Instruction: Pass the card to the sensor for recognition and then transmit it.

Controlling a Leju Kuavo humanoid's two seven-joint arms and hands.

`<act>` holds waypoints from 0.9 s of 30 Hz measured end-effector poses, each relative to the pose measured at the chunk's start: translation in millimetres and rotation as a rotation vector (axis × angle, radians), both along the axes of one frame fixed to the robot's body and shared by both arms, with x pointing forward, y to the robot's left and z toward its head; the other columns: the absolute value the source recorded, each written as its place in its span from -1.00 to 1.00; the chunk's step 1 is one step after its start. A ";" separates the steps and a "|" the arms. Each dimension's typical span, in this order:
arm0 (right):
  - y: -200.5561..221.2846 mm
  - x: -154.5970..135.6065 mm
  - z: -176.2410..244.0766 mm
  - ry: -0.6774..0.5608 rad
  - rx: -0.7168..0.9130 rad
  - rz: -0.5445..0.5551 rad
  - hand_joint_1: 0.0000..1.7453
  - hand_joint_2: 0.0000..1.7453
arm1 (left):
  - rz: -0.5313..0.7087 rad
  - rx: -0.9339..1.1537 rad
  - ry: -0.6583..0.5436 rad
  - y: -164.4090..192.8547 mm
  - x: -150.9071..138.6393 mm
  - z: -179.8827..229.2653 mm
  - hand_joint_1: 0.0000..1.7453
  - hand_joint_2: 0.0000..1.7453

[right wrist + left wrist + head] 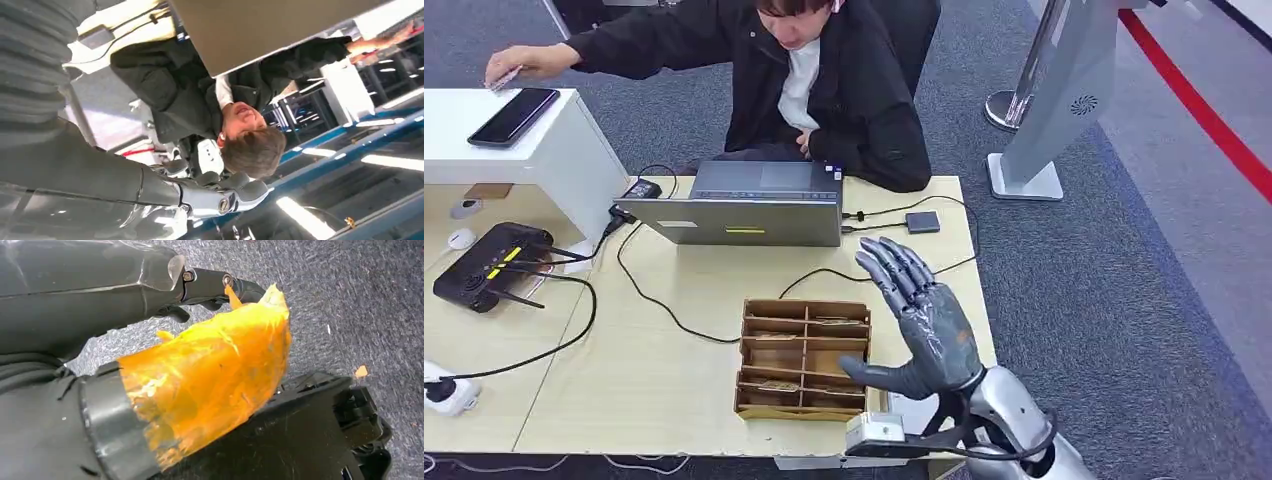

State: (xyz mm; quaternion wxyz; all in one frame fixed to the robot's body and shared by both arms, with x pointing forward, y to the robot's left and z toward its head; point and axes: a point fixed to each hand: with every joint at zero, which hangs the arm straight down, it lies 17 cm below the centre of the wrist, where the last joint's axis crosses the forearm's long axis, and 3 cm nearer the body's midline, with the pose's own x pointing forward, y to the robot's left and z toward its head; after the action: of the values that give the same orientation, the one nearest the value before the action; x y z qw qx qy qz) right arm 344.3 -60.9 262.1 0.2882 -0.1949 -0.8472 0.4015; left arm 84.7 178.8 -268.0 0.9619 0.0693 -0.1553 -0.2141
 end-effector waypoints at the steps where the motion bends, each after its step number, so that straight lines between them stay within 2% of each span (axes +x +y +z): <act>1: 1.0 0.4 -2.1 -0.007 -0.017 -0.010 -1.00 1.00 | -0.003 -0.001 -0.001 -0.3 0.1 0.0 -1.00 -1.00; 12: 20.7 5.5 -22.0 -0.071 -0.180 -0.039 -1.00 1.00 | -0.035 0.001 -0.001 0.0 4.9 0.3 -1.00 -1.00; 27: 31.6 16.1 -42.4 -0.051 -0.270 -0.040 -1.00 1.00 | -0.050 0.006 0.002 0.9 5.6 0.1 -1.00 -1.00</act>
State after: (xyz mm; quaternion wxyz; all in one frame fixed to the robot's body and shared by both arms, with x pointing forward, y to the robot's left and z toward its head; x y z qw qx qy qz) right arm 360.5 -29.4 219.7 0.2456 -0.2589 -0.7884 0.5011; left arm 90.2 179.6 -267.9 0.9563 0.0681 -0.1552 -0.2384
